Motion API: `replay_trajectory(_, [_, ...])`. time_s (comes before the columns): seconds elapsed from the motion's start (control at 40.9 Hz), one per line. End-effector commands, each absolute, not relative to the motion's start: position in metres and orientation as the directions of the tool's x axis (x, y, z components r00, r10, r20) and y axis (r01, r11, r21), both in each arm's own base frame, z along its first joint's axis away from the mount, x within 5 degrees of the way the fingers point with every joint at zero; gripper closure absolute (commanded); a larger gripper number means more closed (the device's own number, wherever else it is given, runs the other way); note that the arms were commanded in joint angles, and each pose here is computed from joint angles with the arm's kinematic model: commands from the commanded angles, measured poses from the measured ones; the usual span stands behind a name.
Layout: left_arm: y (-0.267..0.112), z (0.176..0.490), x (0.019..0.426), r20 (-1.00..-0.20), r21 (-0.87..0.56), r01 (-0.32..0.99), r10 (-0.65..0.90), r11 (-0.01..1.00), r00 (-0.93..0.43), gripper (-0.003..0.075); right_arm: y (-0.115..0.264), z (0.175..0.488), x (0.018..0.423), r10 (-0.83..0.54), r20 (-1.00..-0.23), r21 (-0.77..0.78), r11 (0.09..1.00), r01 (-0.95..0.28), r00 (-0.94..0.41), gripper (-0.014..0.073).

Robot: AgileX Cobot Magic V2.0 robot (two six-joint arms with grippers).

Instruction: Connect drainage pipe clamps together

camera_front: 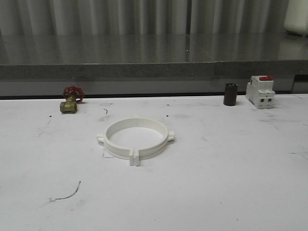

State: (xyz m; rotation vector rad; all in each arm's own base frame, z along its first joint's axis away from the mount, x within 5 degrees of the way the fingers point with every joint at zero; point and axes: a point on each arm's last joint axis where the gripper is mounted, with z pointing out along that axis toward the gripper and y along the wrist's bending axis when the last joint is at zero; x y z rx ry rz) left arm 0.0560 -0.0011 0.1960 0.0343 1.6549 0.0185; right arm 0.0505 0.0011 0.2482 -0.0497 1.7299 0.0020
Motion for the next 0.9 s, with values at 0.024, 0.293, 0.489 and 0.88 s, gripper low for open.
replay_trajectory(0.024, [0.000, 0.205, 0.055, -0.999, 0.025, -0.003, 0.025, 1.000, 0.021, 0.0741, 0.001, 0.236, 0.055, 0.011, -1.000, 0.011, 1.000, -0.006, -0.024, 0.0657])
replay_trajectory(0.293, [0.000, 0.205, 0.055, -0.999, 0.025, -0.003, 0.025, 1.000, 0.021, 0.0741, -0.002, 0.200, 0.055, 0.048, -0.999, 0.049, 0.998, 0.030, 0.022, 0.0657])
replay_trajectory(0.489, [0.000, 0.205, 0.055, -0.999, 0.025, -0.003, 0.025, 1.000, 0.021, 0.0741, -0.002, 0.200, 0.055, 0.048, -0.999, 0.049, 0.998, 0.030, 0.019, 0.0657])
replay_trajectory(0.88, [0.000, 0.205, 0.055, -0.999, 0.025, -0.003, 0.025, 1.000, 0.021, 0.0741, -0.001, 0.199, 0.055, 0.046, -0.999, 0.046, 0.998, 0.030, 0.004, 0.0657])
